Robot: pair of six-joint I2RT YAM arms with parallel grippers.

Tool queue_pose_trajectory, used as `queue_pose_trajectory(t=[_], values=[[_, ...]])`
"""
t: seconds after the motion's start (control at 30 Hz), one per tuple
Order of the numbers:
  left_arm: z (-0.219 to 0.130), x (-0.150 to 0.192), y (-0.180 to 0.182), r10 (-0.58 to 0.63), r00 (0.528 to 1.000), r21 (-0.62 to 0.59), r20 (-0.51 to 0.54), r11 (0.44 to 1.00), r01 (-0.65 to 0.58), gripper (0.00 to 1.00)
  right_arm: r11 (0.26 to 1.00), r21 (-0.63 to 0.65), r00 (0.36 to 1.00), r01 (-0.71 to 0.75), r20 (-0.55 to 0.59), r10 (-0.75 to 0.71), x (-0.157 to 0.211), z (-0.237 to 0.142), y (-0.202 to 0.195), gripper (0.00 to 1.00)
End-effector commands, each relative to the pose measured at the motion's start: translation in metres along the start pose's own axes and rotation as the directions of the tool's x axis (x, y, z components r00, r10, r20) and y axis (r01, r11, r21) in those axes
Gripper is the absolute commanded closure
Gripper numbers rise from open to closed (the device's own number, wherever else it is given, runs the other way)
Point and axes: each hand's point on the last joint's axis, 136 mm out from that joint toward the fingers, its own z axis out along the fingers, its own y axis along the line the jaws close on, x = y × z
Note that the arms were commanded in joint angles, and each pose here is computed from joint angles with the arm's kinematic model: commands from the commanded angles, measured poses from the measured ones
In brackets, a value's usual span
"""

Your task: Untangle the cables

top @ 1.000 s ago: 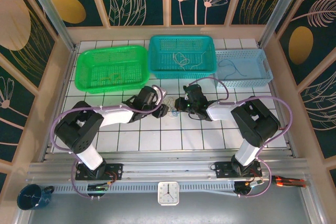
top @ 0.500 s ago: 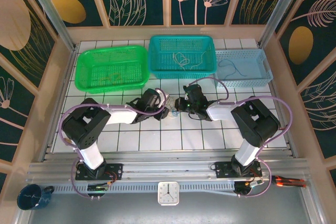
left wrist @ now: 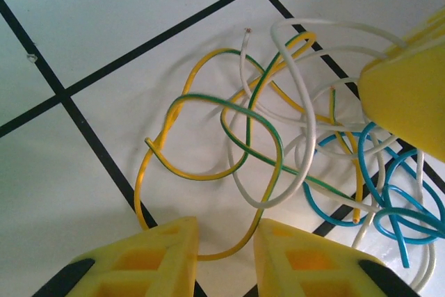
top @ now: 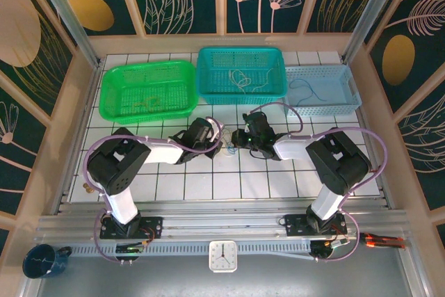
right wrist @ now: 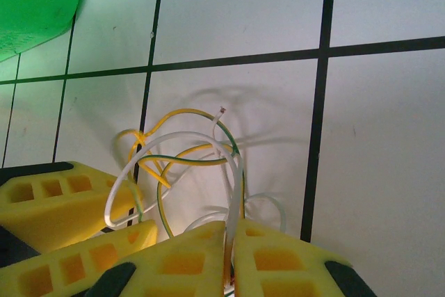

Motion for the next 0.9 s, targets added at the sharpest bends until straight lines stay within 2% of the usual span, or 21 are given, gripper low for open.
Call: queue_pose_trajectory(t=[0.0, 0.2, 0.5, 0.87], values=[[0.002, -0.007, -0.005, 0.006, 1.000, 0.017, 0.021, 1.000, -0.007, 0.79, 1.000, 0.009, 1.000, 0.009, 0.009, -0.010, -0.001, 0.001, -0.004, 0.89], [-0.015, -0.013, -0.009, -0.001, 0.999, 0.033, 0.039, 0.999, 0.000, 1.00, 1.000, 0.009, 1.000, 0.009, 0.016, -0.009, -0.002, 0.000, -0.003, 0.89], [-0.057, -0.035, -0.041, -0.018, 0.997, 0.200, 0.078, 0.980, 0.002, 1.00, 1.000, 0.012, 1.000, 0.002, 0.017, -0.002, -0.001, 0.001, -0.005, 0.89], [-0.097, -0.066, -0.077, -0.068, 0.990, 0.442, 0.124, 0.897, 0.007, 1.00, 1.000, 0.014, 1.000, 0.001, 0.018, -0.001, -0.001, 0.000, -0.006, 0.90]])
